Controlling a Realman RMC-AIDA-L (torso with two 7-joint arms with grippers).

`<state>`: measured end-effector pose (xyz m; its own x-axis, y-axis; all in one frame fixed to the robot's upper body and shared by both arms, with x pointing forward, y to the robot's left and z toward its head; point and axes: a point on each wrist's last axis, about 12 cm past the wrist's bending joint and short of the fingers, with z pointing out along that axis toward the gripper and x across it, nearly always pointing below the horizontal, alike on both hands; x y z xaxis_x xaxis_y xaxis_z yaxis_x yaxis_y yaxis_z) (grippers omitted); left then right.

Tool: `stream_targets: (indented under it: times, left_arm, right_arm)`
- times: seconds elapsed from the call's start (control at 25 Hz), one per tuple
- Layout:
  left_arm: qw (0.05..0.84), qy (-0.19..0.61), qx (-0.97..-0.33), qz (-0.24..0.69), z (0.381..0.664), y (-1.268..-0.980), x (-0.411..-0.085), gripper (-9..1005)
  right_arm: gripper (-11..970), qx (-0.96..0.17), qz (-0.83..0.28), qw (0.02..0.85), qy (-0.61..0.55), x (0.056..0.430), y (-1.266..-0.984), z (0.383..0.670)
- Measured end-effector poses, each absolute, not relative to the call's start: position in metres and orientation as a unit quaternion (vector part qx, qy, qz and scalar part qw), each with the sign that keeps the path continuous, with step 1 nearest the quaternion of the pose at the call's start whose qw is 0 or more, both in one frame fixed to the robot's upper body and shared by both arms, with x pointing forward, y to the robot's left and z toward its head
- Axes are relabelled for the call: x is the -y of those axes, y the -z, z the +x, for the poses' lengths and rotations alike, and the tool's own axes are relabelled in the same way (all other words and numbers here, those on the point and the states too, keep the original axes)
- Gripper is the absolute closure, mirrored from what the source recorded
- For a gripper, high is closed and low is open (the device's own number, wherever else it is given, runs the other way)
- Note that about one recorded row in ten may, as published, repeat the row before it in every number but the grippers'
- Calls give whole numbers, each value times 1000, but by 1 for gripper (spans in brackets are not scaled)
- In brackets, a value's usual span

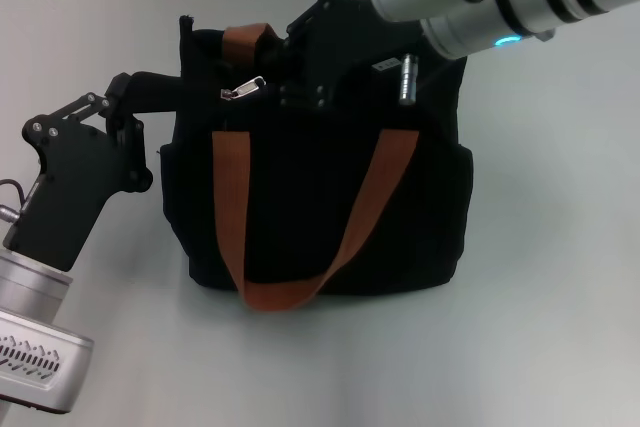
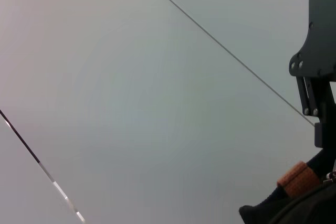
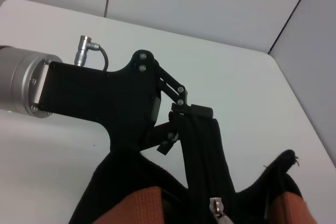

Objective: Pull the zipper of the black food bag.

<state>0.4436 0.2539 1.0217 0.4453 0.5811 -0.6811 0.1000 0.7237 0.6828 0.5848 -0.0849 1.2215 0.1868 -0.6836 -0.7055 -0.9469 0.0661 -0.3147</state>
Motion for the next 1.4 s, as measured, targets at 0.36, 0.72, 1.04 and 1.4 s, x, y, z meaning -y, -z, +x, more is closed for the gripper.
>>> stream_targets:
  times: [0.36, 0.72, 1.04, 1.4]
  left_arm:
    - [780, -154, -504, 338, 444, -1022, -254, 947]
    - [779, -155, -505, 338, 442, -1021, -255, 946]
    - [779, -155, -505, 337, 442, -1021, -255, 946]
    - [779, -155, -505, 337, 442, -1021, -255, 945]
  right_arm:
    - [759, -606, -682, 381, -151, 70, -1216, 588]
    - [821, -596, -694, 375, -149, 63, -1215, 586]
    - [921, -590, -697, 379, -150, 64, -1219, 582]
    - [908, -596, -692, 377, -154, 67, -1216, 581]
